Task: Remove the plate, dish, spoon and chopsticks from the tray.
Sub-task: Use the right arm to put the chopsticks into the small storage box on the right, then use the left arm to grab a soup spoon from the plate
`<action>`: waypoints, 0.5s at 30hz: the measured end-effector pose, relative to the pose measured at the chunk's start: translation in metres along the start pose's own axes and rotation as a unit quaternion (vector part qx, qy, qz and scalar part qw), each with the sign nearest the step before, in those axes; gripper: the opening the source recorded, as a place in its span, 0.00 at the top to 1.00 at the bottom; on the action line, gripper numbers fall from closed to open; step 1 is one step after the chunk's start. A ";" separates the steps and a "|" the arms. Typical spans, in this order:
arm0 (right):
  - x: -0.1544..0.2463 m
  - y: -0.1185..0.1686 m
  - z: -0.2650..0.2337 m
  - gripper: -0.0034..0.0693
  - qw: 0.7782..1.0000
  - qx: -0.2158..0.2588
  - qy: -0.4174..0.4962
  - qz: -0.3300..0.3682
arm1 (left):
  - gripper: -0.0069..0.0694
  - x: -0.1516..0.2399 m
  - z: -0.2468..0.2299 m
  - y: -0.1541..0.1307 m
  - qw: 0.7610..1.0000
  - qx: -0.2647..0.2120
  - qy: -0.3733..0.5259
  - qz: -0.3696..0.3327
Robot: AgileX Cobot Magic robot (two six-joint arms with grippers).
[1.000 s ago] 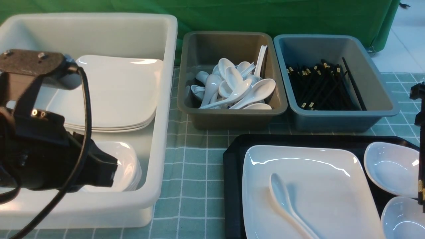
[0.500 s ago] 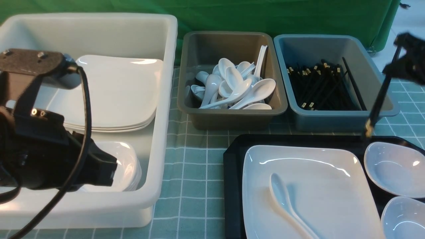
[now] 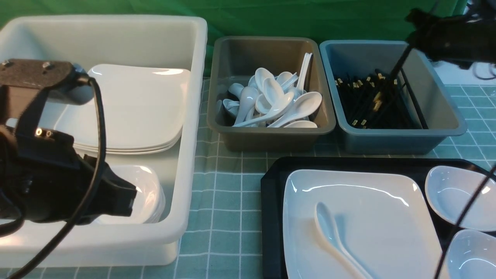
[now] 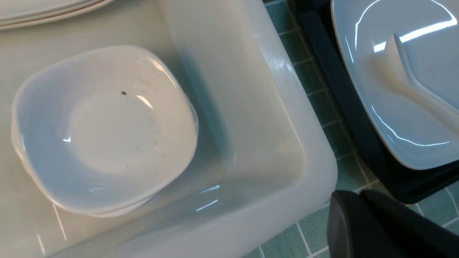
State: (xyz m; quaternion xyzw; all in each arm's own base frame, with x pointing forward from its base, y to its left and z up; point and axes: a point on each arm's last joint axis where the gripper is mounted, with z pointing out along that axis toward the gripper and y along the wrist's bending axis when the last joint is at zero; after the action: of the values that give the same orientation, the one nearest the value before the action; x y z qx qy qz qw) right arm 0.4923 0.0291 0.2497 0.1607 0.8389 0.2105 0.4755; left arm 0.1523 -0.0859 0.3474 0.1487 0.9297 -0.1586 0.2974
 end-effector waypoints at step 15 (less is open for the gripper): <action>-0.041 0.003 -0.136 0.80 0.955 0.028 0.201 -0.217 | 0.90 -0.008 0.041 -0.018 0.997 0.052 0.060 -0.013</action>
State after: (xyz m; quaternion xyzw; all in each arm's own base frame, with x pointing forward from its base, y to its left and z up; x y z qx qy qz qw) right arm 0.3953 -0.0149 0.3439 -0.0578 0.9372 0.1063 0.3270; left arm 0.1723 -0.1195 0.3240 0.1606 0.9385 -0.2010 0.2305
